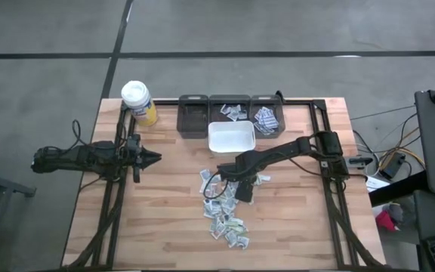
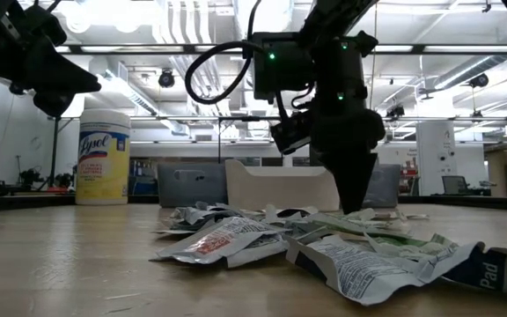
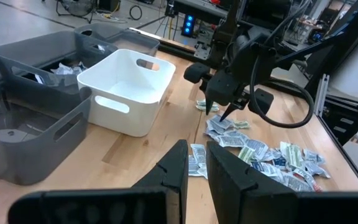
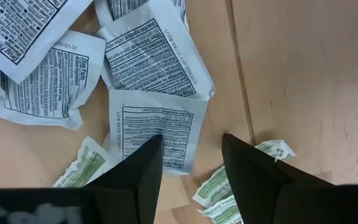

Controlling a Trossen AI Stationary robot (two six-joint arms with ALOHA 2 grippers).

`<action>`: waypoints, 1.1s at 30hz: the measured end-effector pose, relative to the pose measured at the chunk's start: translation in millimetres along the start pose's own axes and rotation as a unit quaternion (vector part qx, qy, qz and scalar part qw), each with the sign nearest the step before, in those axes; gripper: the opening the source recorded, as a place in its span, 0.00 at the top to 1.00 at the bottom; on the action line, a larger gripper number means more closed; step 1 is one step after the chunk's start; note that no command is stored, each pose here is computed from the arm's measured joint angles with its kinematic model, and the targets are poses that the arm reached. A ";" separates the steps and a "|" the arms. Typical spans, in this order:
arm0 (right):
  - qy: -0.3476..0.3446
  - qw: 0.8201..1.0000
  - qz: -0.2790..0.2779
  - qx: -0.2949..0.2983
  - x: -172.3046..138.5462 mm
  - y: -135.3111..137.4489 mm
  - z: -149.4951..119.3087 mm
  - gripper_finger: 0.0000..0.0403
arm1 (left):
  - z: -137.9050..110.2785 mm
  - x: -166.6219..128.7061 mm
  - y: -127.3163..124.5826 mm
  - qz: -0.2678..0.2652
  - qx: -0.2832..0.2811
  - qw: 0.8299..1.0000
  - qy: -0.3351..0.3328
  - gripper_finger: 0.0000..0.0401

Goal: Pick & Place First Aid Supplies
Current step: Put the alcohol pad into the middle black bin

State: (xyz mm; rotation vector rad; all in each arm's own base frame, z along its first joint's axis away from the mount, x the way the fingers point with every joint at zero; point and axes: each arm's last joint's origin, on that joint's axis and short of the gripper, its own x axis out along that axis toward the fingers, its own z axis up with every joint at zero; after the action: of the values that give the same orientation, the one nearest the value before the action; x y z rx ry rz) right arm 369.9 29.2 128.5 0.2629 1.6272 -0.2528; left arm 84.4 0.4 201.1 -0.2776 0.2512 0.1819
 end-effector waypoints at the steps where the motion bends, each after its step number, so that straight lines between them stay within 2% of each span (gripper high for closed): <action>1: 0.000 1.000 0.000 0.001 0.2 -0.4 0.1 0.63 | 0.1 0.0 0.0 0.000 0.000 1.000 0.000 0.87; 17: 0.002 1.000 -0.003 -0.005 -1.8 -1.6 -1.5 0.97 | 0.1 0.0 0.0 0.000 -0.001 1.000 0.000 0.87; 25: -0.002 1.000 0.005 -0.010 -17.0 -5.0 -6.5 0.98 | 0.1 0.0 0.0 0.000 -0.001 1.000 0.000 0.87; 33: -0.031 0.995 0.060 -0.079 -46.4 -7.2 -12.0 0.98 | 0.2 0.0 -0.1 0.000 -0.001 1.000 -0.001 0.87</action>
State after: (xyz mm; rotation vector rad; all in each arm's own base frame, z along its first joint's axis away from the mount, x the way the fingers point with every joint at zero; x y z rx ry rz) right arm 359.5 25.3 175.7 0.2284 1.5542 -0.0386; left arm 84.5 0.3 201.3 -0.2788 0.2490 0.1816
